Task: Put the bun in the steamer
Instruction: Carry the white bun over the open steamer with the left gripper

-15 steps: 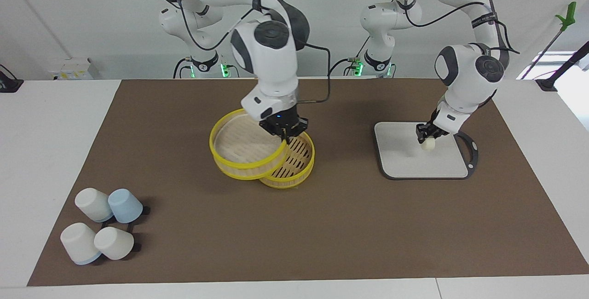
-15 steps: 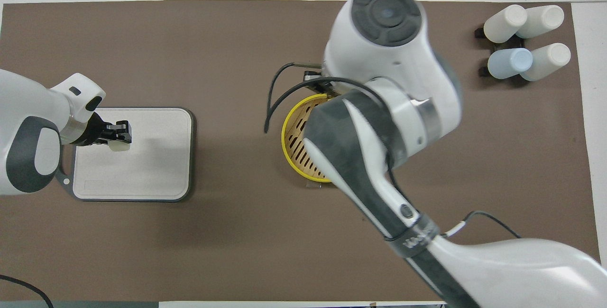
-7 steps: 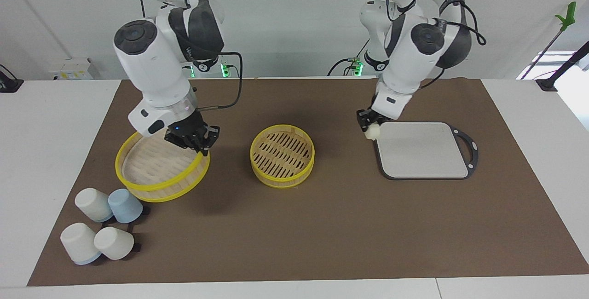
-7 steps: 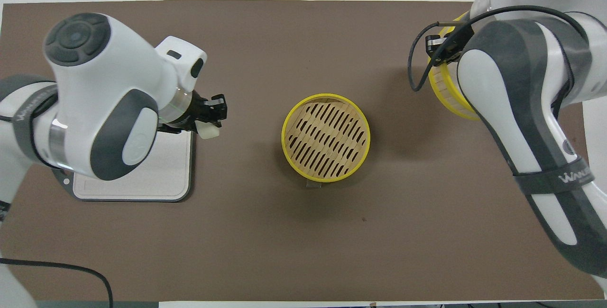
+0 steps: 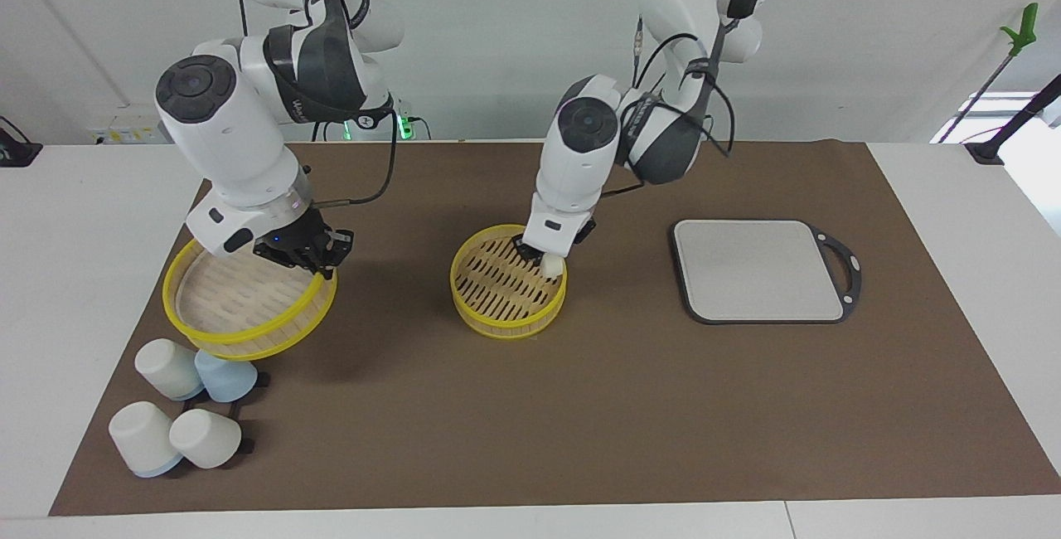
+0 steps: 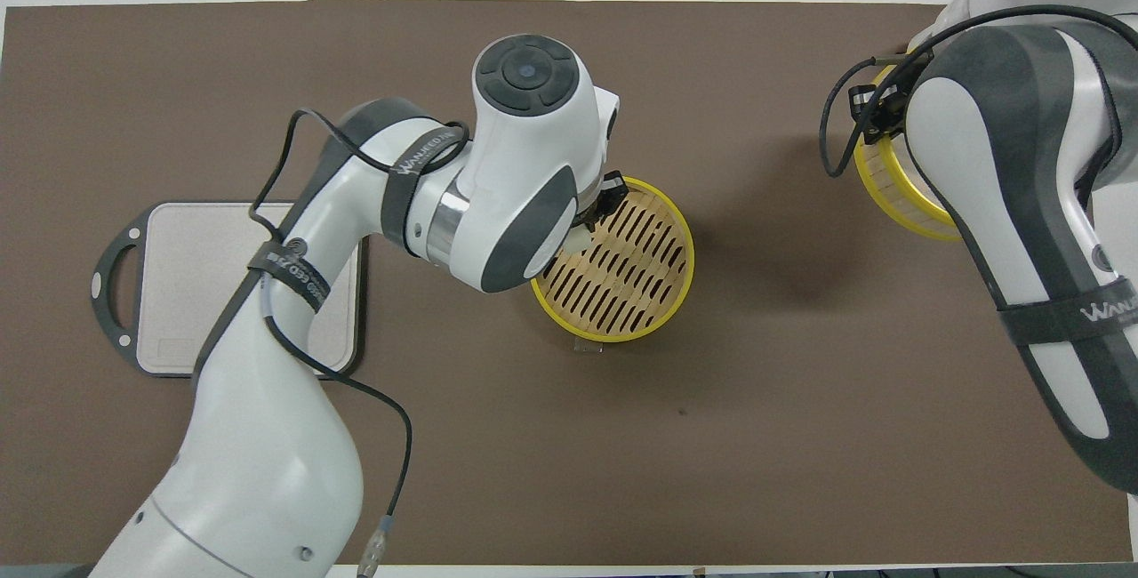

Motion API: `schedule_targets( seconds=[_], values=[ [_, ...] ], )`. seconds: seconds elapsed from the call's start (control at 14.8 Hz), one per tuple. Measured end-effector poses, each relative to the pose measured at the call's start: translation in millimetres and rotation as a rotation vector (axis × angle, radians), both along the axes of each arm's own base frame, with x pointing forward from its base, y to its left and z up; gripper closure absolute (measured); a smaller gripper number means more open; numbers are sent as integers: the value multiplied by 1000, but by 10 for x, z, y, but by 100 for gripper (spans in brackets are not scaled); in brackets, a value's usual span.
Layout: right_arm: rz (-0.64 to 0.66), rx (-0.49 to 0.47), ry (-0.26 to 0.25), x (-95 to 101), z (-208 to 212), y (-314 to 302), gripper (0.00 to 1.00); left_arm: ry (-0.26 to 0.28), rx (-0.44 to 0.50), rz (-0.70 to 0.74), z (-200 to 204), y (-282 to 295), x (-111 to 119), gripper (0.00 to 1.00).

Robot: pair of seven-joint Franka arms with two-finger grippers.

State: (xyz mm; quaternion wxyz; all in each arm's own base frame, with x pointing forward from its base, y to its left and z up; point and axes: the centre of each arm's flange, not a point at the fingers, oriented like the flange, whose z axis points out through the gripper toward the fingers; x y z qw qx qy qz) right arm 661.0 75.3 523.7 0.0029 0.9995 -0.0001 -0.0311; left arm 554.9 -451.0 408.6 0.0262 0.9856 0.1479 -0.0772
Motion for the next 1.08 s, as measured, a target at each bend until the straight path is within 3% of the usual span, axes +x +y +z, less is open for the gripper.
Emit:
schedule_targets(
  seconds=[0.27, 0.81, 1.08],
  values=[
    [-12, -19, 11, -10, -54, -22, 90, -8, -5, -14, -337, -304, -127, 54],
    [-20, -44, 16, -32, -89, -12, 90, -8, 4, -1, -729, -391, -316, 51],
    [-20, -44, 18, -36, -95, -13, 90, -11, 9, 17, -605, -338, -291, 15]
  ],
)
